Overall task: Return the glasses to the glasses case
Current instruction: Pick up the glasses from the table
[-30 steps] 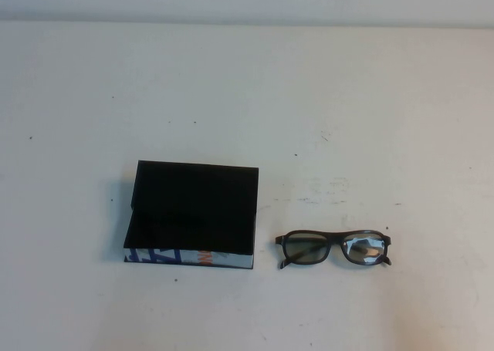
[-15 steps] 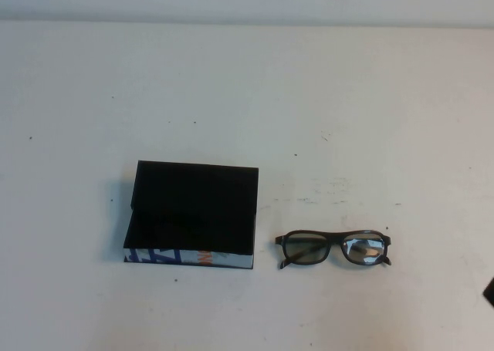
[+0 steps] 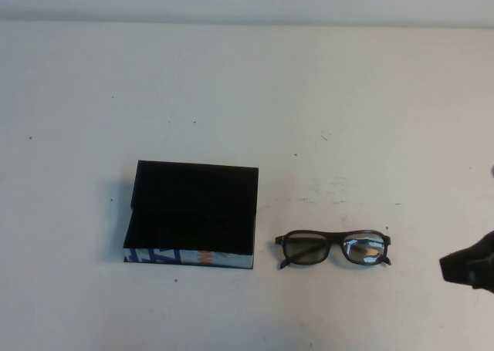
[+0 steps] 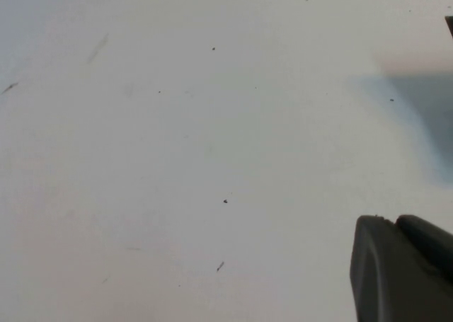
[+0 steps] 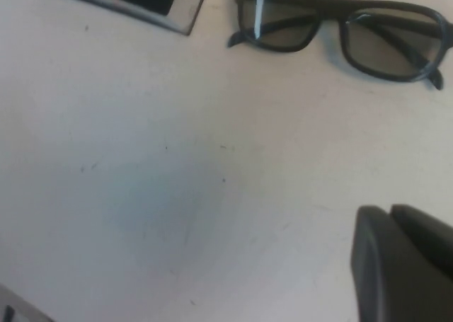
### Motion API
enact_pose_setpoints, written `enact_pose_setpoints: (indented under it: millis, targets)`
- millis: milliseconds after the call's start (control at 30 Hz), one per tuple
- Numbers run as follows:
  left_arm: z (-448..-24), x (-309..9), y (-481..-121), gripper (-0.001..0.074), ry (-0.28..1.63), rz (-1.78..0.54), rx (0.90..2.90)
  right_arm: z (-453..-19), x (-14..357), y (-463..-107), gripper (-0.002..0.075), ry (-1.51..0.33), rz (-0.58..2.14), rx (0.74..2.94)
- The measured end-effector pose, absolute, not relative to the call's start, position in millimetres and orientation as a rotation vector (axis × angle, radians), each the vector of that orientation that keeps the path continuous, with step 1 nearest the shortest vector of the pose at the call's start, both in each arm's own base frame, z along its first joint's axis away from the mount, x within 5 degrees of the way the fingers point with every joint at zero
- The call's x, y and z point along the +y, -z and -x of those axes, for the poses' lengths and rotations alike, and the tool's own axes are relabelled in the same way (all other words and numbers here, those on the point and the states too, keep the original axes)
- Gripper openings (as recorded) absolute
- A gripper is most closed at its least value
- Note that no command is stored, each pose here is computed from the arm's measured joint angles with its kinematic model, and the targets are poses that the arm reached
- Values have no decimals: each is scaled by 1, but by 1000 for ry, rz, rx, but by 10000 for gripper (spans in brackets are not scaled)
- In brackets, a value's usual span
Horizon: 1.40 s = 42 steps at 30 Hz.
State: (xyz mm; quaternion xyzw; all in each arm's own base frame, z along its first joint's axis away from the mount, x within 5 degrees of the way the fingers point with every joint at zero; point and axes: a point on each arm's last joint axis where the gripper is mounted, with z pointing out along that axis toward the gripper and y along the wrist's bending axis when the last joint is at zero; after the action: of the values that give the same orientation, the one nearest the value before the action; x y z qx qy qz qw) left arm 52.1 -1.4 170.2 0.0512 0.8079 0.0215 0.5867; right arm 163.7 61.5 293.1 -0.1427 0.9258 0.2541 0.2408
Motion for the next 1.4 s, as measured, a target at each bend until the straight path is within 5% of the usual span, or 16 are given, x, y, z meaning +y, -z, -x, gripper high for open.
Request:
enact_pose_setpoints:
  millis: [433, 767, 867, 1067, 1400]
  targets:
    - [-52, -1, -170, -4, -50, -119, 1883, -209, 150, -260, -11, -610, 1453, 2474]
    - [-52, -1, -170, -4, -50, -119, 1883, -269, 170, -259, 1, -341, 1772, 2222]
    - [-52, -1, -170, -4, -50, -119, 1883, -282, 174, -259, 74, -274, 1842, 2123]
    - [-52, -1, -170, -4, -50, -119, 1883, -304, 181, -240, 342, -217, 1962, 2094]
    - [-52, -1, -170, -4, -50, -119, 1883, -327, 186, -214, 379, -156, 2072, 2128]
